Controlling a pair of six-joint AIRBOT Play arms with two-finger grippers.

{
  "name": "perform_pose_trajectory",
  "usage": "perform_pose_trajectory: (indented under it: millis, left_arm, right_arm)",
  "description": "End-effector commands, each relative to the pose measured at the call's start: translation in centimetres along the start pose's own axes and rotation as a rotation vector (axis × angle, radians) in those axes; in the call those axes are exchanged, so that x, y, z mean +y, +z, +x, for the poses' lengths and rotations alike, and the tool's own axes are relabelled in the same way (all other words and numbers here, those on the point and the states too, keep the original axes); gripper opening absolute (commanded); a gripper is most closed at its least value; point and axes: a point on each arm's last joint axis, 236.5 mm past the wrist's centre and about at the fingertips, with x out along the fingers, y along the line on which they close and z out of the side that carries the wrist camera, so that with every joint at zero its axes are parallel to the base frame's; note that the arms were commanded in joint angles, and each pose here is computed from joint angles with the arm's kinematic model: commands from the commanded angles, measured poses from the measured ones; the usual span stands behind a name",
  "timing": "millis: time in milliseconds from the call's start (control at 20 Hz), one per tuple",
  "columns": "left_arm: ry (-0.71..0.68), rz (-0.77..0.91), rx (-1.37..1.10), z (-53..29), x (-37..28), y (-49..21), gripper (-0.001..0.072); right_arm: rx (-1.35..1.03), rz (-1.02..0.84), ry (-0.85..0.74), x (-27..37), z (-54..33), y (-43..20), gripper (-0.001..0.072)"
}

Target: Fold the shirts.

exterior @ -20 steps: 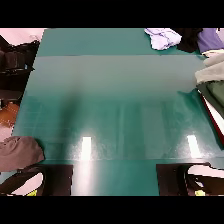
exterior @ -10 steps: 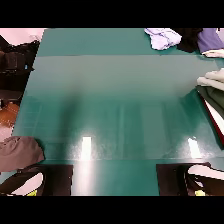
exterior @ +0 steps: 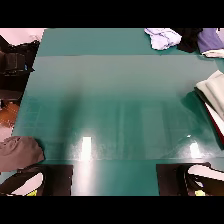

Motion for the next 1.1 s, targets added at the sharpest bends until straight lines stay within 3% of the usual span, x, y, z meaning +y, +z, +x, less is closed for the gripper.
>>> perform_pose_trajectory:
  millis: [0, 100, 200, 250, 300, 450, 500, 1050]
  left_arm:
    - [0.0, 0.0, 0.0, 0.0, 0.0, 0.0, 0.0034]
    - [0.001, 0.0, -0.008, 0.0, 0.0, 0.2, 0.0034]
    - [0.001, 0.0, -0.006, 0.0, 0.0, 0.1, 0.0034]
    - [0.001, 0.0, -0.008, 0.0, 0.0, 0.2, 0.0035]
    - [0.001, 0.0, -0.008, 0.0, 0.0, 0.2, 0.0034]
    - [0.003, 0.0, -0.023, 0.0, 0.1, 0.5, 0.0034]
    - [0.004, 0.0, -0.034, 0.0, 0.1, 0.8, 0.0034]
    - [0.012, 0.0, -0.113, -0.2, 0.3, 2.7, 0.0034]
  right_arm:
    - [-0.044, 0.006, -0.042, -1.0, 0.0, 0.7, 0.072]
    - [-0.123, 0.02, 0.005, 0.3, -1.3, 1.8, 0.0691]
    - [-0.197, 0.012, 0.132, 3.8, -3.1, 2.6, 0.0688]
    - [-0.22, 0.004, 0.205, 5.8, -4.1, 2.7, 0.0653]
    - [-0.235, -0.007, 0.284, 8.1, -5.2, 2.6, 0.0572]
    - [-0.248, -0.079, 0.488, 14.8, -8.7, 1.0, 0.011]
    - [-0.251, -0.113, 0.534, 16.7, -9.8, 0.2, 0.0019]
    - [-0.302, -0.494, 0.724, 27.3, -18.5, -9.8, 0.0019]
